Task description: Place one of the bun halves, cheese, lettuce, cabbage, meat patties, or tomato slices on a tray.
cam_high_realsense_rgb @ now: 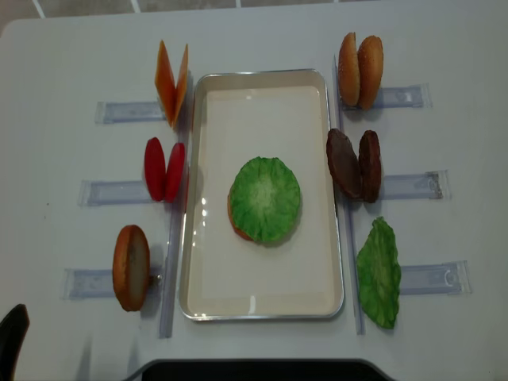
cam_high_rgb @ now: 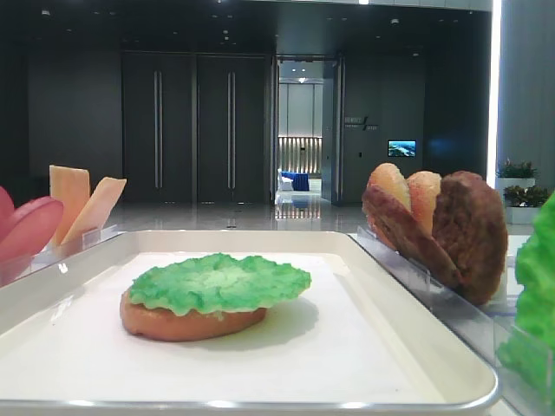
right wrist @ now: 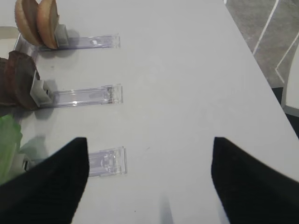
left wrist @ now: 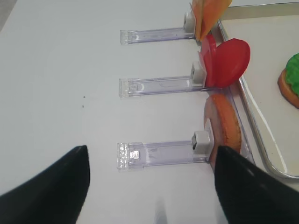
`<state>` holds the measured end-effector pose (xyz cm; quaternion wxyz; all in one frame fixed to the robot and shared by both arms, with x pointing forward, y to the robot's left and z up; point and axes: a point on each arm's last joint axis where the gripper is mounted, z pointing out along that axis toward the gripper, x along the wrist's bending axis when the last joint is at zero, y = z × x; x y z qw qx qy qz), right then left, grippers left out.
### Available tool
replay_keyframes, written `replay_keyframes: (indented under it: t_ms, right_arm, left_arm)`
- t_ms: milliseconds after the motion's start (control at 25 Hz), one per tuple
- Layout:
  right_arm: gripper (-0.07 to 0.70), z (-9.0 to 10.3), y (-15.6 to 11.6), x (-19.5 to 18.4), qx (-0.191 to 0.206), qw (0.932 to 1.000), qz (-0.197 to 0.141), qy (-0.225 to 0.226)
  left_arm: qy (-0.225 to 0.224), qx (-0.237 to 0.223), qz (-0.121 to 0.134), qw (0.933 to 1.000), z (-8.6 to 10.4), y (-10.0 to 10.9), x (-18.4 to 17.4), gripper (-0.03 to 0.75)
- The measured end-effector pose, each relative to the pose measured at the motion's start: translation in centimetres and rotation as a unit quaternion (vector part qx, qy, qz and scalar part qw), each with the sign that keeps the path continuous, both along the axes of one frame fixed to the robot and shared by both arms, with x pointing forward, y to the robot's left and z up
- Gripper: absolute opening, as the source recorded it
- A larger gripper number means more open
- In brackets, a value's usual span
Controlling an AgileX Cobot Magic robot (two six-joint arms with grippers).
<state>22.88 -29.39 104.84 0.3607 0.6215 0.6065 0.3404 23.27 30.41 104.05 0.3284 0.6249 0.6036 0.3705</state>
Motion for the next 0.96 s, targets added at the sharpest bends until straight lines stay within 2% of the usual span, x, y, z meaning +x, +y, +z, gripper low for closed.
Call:
replay_keyframes:
  t_ms: [960]
  right_arm:
    - [0.518,0.0,0.02,0.0,0.001,1.0,0.001,0.0]
  left_arm:
    - [0.0,0.0,0.0,1.0,0.0,0.0,0.0,0.636]
